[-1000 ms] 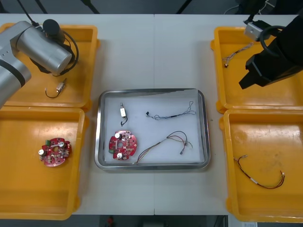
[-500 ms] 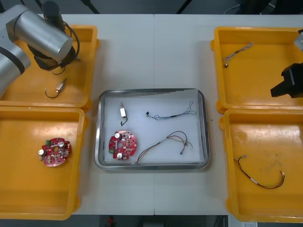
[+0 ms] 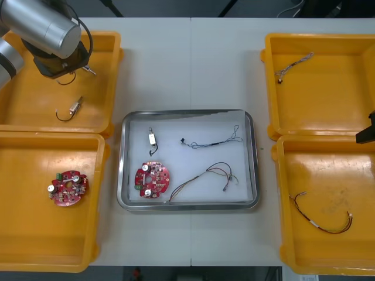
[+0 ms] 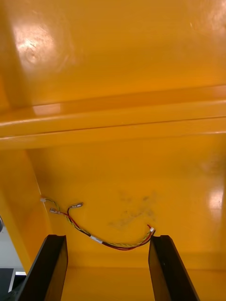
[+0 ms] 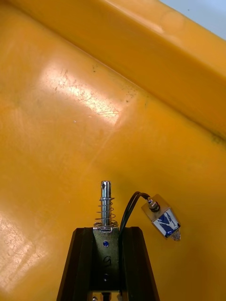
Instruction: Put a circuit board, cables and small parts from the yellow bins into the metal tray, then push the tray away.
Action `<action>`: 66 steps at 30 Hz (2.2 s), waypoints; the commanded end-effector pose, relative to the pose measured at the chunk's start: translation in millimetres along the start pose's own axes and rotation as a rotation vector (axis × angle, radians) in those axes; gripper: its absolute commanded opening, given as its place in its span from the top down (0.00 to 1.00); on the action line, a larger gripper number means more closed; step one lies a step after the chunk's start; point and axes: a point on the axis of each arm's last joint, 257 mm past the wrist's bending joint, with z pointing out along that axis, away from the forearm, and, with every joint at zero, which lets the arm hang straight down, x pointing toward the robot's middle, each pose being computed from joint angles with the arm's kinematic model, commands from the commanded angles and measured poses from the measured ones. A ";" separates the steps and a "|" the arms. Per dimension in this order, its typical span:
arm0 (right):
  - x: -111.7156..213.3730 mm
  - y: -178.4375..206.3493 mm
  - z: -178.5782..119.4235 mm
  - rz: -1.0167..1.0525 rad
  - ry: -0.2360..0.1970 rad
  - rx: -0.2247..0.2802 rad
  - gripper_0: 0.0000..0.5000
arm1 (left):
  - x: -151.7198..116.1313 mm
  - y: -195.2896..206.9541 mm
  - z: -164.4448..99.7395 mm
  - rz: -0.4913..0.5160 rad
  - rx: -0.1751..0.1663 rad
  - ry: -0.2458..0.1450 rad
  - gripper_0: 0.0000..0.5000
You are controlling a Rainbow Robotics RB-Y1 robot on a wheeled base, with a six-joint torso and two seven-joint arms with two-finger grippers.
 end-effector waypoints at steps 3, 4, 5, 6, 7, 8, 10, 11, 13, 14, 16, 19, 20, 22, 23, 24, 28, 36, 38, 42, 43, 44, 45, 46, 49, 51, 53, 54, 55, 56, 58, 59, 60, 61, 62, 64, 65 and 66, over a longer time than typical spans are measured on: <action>8.8 -26.7 -13.7 0.036 -0.026 0.064 0.00 | -46.3 -2.1 -25.2 0.051 0.018 -0.065 1.00; 12.5 -28.6 -12.7 0.037 -0.022 0.068 0.00 | -42.8 -1.4 -22.0 0.061 0.015 -0.064 1.00; 15.2 -29.5 -12.4 0.037 -0.019 0.070 0.00 | -41.1 -0.2 -19.0 0.073 0.013 -0.068 1.00; 18.4 -31.7 -12.0 0.038 -0.018 0.075 0.00 | -38.9 1.5 -14.8 0.087 0.009 -0.076 1.00; 19.8 -32.4 -12.0 0.038 -0.018 0.076 0.00 | -38.4 1.9 -13.1 0.094 0.008 -0.081 1.00; 23.7 -33.5 -11.2 0.036 -0.014 0.080 0.00 | -35.0 2.8 -8.8 0.103 0.008 -0.084 1.00; 28.9 -36.6 -10.4 0.036 -0.012 0.092 0.00 | -33.6 6.5 -4.3 0.113 0.003 -0.093 1.00; 29.5 -37.3 -10.2 0.037 -0.013 0.095 0.00 | -34.2 6.9 -3.8 0.115 0.002 -0.097 1.00; 30.3 -40.2 -9.6 0.035 -0.015 0.107 0.00 | -33.5 8.8 -1.3 0.117 0.004 -0.100 1.00; 31.2 -41.6 -8.7 0.037 -0.013 0.112 0.00 | -31.5 9.5 0.9 0.119 0.005 -0.100 1.00; 32.1 -41.7 -8.1 0.032 -0.010 0.112 0.00 | -29.5 11.0 4.6 0.122 0.008 -0.104 1.00; 32.5 -40.4 -8.1 0.028 -0.009 0.109 0.00 | -27.9 12.4 8.9 0.131 0.010 -0.114 1.00; 32.2 -38.5 -8.7 0.023 -0.010 0.104 0.00 | -25.4 12.5 12.8 0.142 0.012 -0.124 1.00; 33.2 -34.6 -7.3 0.021 -0.010 0.093 0.00 | -22.1 14.9 17.2 0.157 0.007 -0.131 1.00; 33.6 -33.1 -6.5 0.019 -0.010 0.089 0.00 | -19.4 17.4 19.9 0.164 0.001 -0.130 1.00; 33.7 -32.5 -6.4 0.018 -0.010 0.087 0.00 | -17.8 19.3 21.6 0.172 -0.006 -0.133 1.00; 33.7 -32.5 -6.4 0.018 -0.010 0.087 0.00 | -12.5 24.7 26.6 0.198 -0.027 -0.139 1.00; 33.7 -32.5 -6.4 0.018 -0.010 0.087 0.00 | -3.6 32.8 34.7 0.198 -0.035 -0.129 1.00; 33.7 -32.5 -6.4 0.018 -0.010 0.087 0.00 | -2.3 36.1 37.4 0.208 -0.043 -0.130 1.00; 33.7 -32.5 -6.4 0.018 -0.010 0.087 0.00 | -0.7 38.0 44.2 0.220 -0.039 -0.138 0.78; 33.7 -32.5 -6.4 0.018 -0.010 0.087 0.00 | -1.6 38.1 44.9 0.219 -0.036 -0.141 0.64; 33.7 -32.5 -6.4 0.018 -0.010 0.087 0.00 | -0.6 38.0 45.4 0.220 -0.037 -0.139 0.49; 33.7 -32.5 -6.4 0.018 -0.010 0.087 0.00 | -0.3 37.9 45.5 0.220 -0.037 -0.138 0.41; 33.7 -32.5 -6.4 0.018 -0.010 0.087 0.00 | -0.3 37.9 45.5 0.220 -0.037 -0.138 0.27; 33.7 -32.5 -6.4 0.018 -0.010 0.087 0.00 | -0.2 37.0 45.1 0.213 -0.034 -0.138 0.06; 33.7 -32.5 -6.4 0.018 -0.010 0.087 0.00 | -0.1 34.3 44.2 0.209 -0.026 -0.137 0.00; 33.7 -32.5 -6.4 0.018 -0.010 0.087 0.00 | 1.9 29.3 42.5 0.198 -0.013 -0.132 0.00; 33.7 -32.5 -6.4 0.018 -0.010 0.087 0.00 | 2.5 27.5 41.7 0.191 -0.007 -0.130 0.00; 33.7 -32.5 -6.4 0.018 -0.010 0.087 0.00 | 1.7 25.8 40.7 0.184 -0.002 -0.129 0.00; 33.7 -32.5 -6.4 0.018 -0.010 0.087 0.00 | 0.4 25.8 40.0 0.182 0.000 -0.131 0.00; 33.7 -32.5 -6.4 0.018 -0.010 0.087 0.00 | 0.0 20.8 37.2 0.168 0.014 -0.128 0.00; 33.7 -32.5 -6.4 0.018 -0.010 0.087 0.00 | -0.4 17.6 34.0 0.154 0.022 -0.123 0.00; 33.7 -32.5 -6.4 0.018 -0.010 0.087 0.00 | -0.6 15.3 30.9 0.141 0.028 -0.114 0.00; 33.7 -32.5 -6.4 0.018 -0.010 0.087 0.00 | -0.9 14.4 29.3 0.134 0.030 -0.109 0.00; 33.7 -32.5 -6.4 0.018 -0.010 0.087 0.00 | -1.5 10.6 25.3 0.124 0.037 -0.103 0.00; 33.7 -32.5 -6.4 0.018 -0.010 0.087 0.00 | -3.0 6.8 19.4 0.117 0.041 -0.097 0.00; 33.7 -32.5 -6.4 0.018 -0.010 0.087 0.00 | -3.9 4.7 15.7 0.108 0.046 -0.091 0.00; 33.7 -32.5 -6.4 0.018 -0.010 0.087 0.00 | -4.2 3.1 12.5 0.100 0.049 -0.083 0.00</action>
